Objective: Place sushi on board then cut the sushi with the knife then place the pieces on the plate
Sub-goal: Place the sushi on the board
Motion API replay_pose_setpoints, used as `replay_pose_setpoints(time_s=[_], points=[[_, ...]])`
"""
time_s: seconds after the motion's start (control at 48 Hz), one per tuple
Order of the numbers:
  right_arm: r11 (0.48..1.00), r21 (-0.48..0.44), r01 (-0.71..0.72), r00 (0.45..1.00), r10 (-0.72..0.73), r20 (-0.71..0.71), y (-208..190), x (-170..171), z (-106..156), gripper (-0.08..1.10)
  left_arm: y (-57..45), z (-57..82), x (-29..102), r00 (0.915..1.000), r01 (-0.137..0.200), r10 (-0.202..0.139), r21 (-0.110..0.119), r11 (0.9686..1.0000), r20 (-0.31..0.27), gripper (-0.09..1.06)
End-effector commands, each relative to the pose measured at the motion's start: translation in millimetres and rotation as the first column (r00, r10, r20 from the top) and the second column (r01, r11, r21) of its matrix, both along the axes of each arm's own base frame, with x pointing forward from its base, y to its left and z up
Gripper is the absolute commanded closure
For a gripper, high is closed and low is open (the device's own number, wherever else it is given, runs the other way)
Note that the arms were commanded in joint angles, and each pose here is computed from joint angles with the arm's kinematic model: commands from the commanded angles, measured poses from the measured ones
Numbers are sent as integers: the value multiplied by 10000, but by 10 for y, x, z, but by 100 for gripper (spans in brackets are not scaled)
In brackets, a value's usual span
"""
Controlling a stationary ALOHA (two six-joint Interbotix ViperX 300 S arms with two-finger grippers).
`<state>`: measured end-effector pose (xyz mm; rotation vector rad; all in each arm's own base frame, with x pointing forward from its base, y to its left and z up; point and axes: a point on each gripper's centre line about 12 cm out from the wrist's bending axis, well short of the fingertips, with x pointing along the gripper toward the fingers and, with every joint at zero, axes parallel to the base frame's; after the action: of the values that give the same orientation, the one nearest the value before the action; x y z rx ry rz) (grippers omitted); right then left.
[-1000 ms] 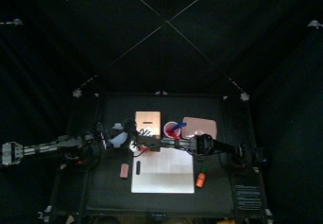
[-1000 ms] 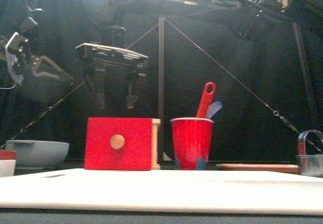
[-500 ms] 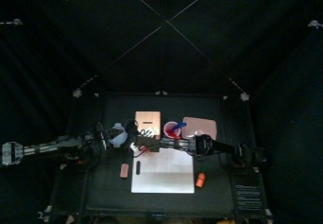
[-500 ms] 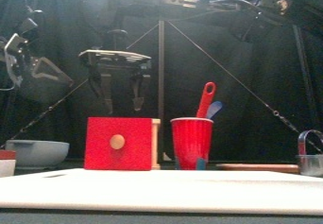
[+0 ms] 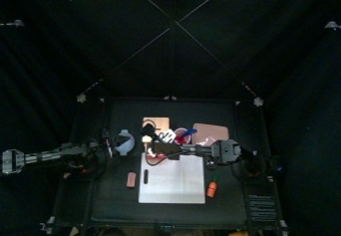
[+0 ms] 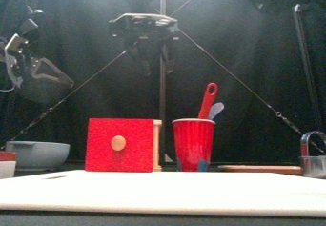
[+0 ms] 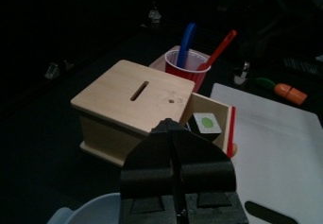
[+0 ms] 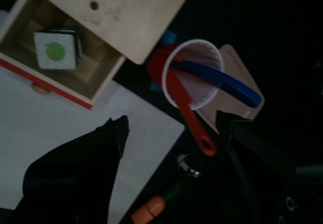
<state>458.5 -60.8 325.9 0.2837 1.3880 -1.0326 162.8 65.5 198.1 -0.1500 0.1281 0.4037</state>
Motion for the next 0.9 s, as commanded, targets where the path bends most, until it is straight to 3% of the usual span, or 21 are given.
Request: replay_pose_setpoints(time_s=[0.021,0.104,0.208,0.333,0.542,0.688,0.896], points=[[9999,68,-151,9937,142,1107,-14,-194,190,1,27,104,37,9995,-98,98,7,10000,291,81],[9984,434,-365,9843,284,1744,20,-103,83,1,36,127,43,9992,-146,147,-37,9999,373,81],[9947,788,-660,9881,541,1441,34,-26,-137,1,45,151,48,9989,-187,188,-29,9998,434,81],[9925,851,-872,9838,724,1641,-4,-38,-159,1,45,137,43,9990,-200,202,-45,9998,391,81],[9881,1225,-927,9315,426,3611,-13,-58,-438,1,97,173,34,9977,-482,483,-27,9988,482,81],[9851,1374,-1037,8771,254,4797,42,83,-529,1,116,193,33,9968,-588,589,-32,9983,549,81],[9851,1336,-1083,8719,296,4887,35,433,-660,1,125,179,23,9964,-664,667,-74,9978,515,81]])
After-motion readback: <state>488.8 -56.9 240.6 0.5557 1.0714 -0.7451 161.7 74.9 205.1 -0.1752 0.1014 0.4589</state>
